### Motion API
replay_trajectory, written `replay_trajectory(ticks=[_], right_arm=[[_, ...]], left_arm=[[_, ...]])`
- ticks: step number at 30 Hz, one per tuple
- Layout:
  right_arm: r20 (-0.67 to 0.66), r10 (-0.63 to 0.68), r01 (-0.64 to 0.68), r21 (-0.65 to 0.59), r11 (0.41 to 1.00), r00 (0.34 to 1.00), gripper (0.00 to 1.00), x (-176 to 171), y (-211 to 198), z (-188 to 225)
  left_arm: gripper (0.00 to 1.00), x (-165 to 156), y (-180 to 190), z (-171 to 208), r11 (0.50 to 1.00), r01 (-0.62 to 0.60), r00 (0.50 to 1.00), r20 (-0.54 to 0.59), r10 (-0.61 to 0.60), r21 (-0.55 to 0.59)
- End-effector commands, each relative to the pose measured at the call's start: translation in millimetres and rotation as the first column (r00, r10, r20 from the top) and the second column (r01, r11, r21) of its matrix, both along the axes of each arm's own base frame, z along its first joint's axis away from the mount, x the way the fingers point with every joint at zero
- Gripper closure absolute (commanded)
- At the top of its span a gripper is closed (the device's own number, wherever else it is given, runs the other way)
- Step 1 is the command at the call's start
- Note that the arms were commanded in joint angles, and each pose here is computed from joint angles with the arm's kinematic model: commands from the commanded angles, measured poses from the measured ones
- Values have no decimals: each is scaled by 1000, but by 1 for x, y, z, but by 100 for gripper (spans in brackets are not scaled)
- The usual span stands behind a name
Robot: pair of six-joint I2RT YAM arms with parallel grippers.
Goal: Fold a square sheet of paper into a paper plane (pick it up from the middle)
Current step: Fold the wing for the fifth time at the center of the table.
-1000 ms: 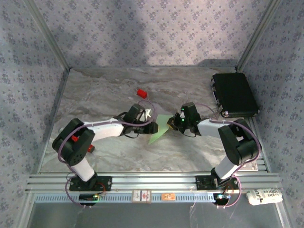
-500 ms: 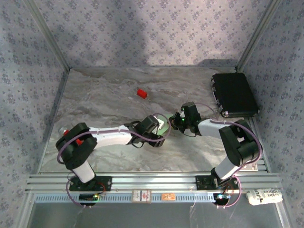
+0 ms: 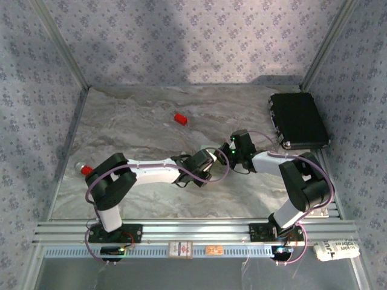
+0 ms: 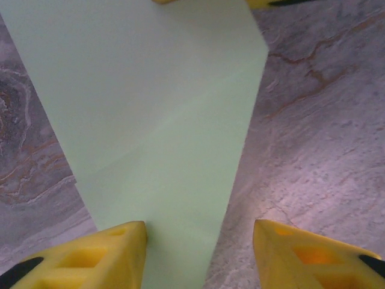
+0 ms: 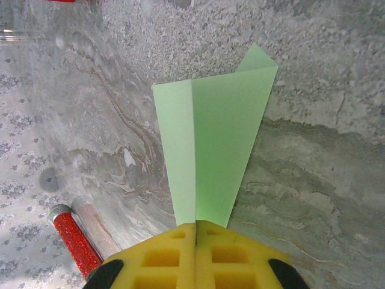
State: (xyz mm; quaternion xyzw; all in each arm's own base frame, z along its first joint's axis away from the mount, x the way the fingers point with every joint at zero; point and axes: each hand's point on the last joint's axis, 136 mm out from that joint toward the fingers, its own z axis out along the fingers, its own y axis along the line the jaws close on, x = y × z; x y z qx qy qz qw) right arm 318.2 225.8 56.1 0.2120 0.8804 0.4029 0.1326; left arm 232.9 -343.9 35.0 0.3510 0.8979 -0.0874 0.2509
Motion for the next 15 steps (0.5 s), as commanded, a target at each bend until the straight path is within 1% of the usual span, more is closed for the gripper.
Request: replay_trajectory(ticks=[1, 6, 15], right_arm=[[14, -18, 18, 14, 1000, 1000, 97, 4, -2, 10], [16, -22, 21, 11, 1000, 1000, 97, 4, -3, 10], [18, -20, 20, 18, 1000, 1000, 97, 4, -3, 12]], left_arm=[[56, 5, 5, 0, 998, -13, 999, 35, 11, 56], [61, 5, 4, 1, 999, -13, 999, 38, 11, 53], [64, 4, 4, -1, 997, -2, 999, 47, -1, 73]])
